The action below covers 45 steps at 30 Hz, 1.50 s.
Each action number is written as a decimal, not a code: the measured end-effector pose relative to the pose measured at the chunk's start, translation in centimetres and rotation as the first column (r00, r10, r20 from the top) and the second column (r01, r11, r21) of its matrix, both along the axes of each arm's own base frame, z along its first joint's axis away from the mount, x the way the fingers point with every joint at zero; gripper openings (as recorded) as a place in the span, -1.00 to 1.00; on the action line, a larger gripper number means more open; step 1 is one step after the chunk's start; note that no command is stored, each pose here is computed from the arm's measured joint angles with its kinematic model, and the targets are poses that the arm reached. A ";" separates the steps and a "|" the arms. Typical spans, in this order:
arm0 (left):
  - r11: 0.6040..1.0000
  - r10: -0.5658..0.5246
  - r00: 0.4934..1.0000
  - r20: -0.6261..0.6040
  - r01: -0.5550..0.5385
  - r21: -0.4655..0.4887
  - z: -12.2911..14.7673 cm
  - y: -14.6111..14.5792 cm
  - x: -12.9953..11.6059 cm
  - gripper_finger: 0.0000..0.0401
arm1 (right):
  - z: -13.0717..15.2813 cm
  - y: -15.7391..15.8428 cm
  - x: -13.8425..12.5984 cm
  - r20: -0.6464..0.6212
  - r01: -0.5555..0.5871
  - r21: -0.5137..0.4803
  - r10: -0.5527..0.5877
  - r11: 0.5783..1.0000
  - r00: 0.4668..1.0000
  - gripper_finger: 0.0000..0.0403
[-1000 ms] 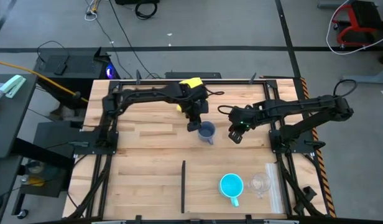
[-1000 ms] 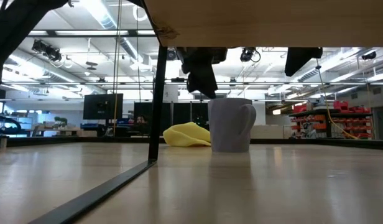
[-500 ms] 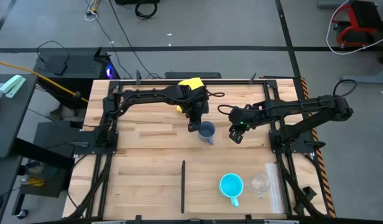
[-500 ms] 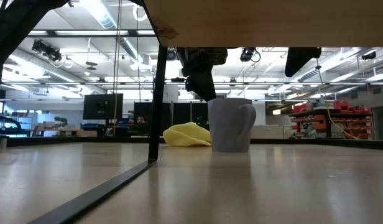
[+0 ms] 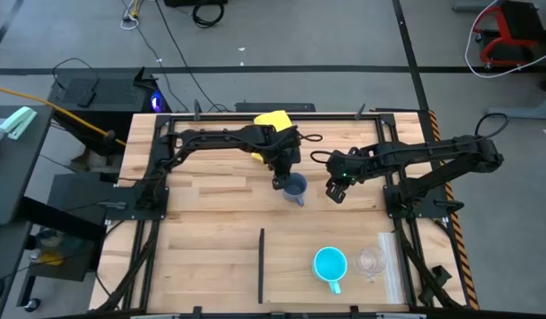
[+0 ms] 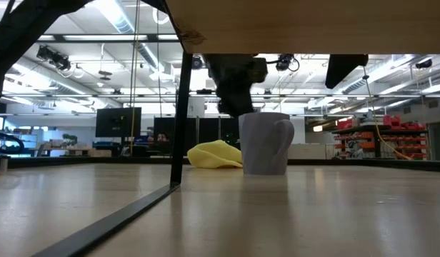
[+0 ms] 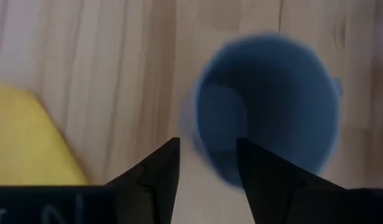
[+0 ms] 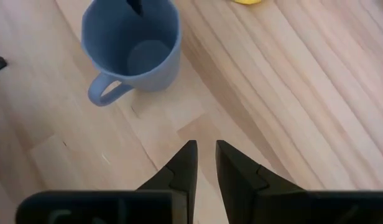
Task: Stack small to large cups/mugs on shelf
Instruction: Put the violet mug on the shelf
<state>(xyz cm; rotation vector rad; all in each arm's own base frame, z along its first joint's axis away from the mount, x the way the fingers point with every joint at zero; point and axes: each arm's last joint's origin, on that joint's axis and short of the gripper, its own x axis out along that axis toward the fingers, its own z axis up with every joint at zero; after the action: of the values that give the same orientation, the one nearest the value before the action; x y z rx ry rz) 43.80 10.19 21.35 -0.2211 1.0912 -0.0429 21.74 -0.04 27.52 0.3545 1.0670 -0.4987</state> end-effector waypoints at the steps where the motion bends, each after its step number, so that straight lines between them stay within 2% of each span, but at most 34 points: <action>1: 1.000 0.000 1.000 0.021 0.000 0.005 -0.1 0.1 0.3 -0.18 | 0.0 0.0 0.0 0.000 0.000 0.000 0.000 1.000 1.000 -0.67; 7: 1.000 0.021 1.000 -0.001 -0.021 0.014 -0.7 0.4 0.4 -0.21 | 0.0 0.0 0.0 0.001 0.003 -0.008 -0.003 1.000 1.000 -0.67; 13: 0.998 0.058 0.998 -0.033 -0.057 0.024 -1.5 0.5 0.4 -0.34 | 0.0 0.0 0.0 0.003 0.004 -0.010 -0.004 1.000 1.000 -0.67; 25: 0.995 0.091 0.995 -0.039 -0.089 0.043 -1.5 0.8 0.4 -0.87 | 0.0 0.0 0.0 0.005 0.004 -0.011 -0.004 1.000 1.000 -0.67; 39: 0.997 0.064 0.994 -0.088 -0.060 0.042 -1.2 0.4 -0.2 -0.87 | 0.0 -0.1 0.0 -0.006 -0.028 -0.049 0.027 0.998 1.000 -0.67; 45: 0.998 0.037 0.997 -0.067 -0.033 0.054 0.9 -0.6 -0.9 -0.87 | 0.1 -0.1 0.1 -0.011 -0.086 -0.077 0.085 0.993 0.996 -0.67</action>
<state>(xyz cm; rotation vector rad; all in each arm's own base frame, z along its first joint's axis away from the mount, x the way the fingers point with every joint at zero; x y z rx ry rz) 42.85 9.56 22.28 -0.1957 1.1545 0.0250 21.88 -0.12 27.61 0.2375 1.0629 -0.4636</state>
